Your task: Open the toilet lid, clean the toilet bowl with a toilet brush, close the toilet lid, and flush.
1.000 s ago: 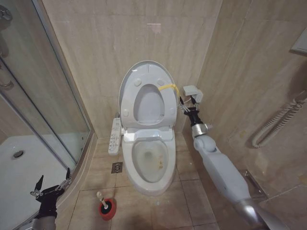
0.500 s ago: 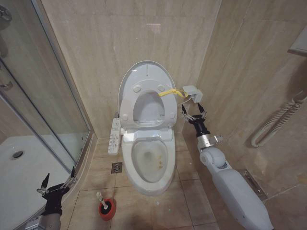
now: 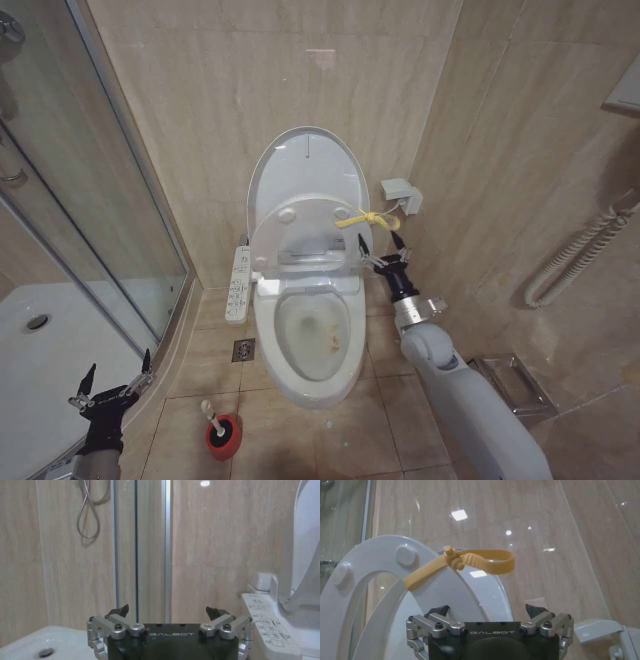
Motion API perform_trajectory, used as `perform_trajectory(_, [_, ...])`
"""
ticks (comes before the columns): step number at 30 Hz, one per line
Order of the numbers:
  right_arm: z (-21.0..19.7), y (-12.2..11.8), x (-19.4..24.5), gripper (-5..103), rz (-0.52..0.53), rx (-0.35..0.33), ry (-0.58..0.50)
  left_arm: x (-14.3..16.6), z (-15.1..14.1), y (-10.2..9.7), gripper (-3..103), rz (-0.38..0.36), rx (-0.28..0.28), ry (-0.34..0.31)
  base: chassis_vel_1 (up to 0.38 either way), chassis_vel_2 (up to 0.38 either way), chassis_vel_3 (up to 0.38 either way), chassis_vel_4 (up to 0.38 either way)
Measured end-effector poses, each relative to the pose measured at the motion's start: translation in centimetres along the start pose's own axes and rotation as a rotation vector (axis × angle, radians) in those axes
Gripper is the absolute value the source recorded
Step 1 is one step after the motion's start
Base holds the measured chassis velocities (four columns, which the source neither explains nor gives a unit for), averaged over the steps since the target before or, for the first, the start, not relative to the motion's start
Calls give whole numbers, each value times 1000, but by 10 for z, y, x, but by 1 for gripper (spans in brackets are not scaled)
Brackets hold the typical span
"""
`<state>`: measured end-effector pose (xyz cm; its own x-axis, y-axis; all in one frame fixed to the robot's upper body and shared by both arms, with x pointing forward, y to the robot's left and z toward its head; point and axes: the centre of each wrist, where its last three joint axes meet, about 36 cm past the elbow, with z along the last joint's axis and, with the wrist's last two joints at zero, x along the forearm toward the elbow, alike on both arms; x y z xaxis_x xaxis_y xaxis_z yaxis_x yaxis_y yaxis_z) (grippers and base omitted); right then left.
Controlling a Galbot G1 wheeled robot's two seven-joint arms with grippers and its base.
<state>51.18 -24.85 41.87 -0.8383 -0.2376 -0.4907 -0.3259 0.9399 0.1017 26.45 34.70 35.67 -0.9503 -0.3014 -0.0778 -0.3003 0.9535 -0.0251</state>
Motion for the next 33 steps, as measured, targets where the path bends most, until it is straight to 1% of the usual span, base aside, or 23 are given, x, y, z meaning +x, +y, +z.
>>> perform_trajectory(7, [3,-10,-19,100,0,23,-5,1,-1,4,100,-8,-7,-5,0,0,0,0])
perform_trajectory(10, [6,-25,-43,100,4,54,-6,0,-1,3,100,-10,-3,-7,0,0,0,0])
perform_trajectory(11, [6,-25,-43,100,4,54,-6,0,-1,3,100,-10,-3,-7,0,0,0,0])
perform_trajectory(14, [11,-43,-75,100,12,89,15,1,0,2,100,-11,-1,-5,0,0,0,0])
perform_trajectory(15, [11,-43,-75,100,12,89,15,1,0,2,100,-11,-1,-5,0,0,0,0])
perform_trajectory(18, [12,-49,-104,100,11,101,32,2,0,6,100,-21,-7,-6,0,0,0,0])
perform_trajectory(20, [12,-49,-110,100,10,103,33,2,0,7,100,-24,-8,-7,0,0,0,0])
perform_trajectory(23, [14,-50,-132,100,12,107,34,3,0,11,100,-35,-10,-12,0,0,0,0])
perform_trajectory(29, [15,-51,-135,100,9,109,38,4,-1,14,100,-41,-11,-16,0,0,0,0])
perform_trajectory(33, [14,-50,-117,100,2,107,34,4,-2,13,100,-39,-9,-17,0,0,0,0])
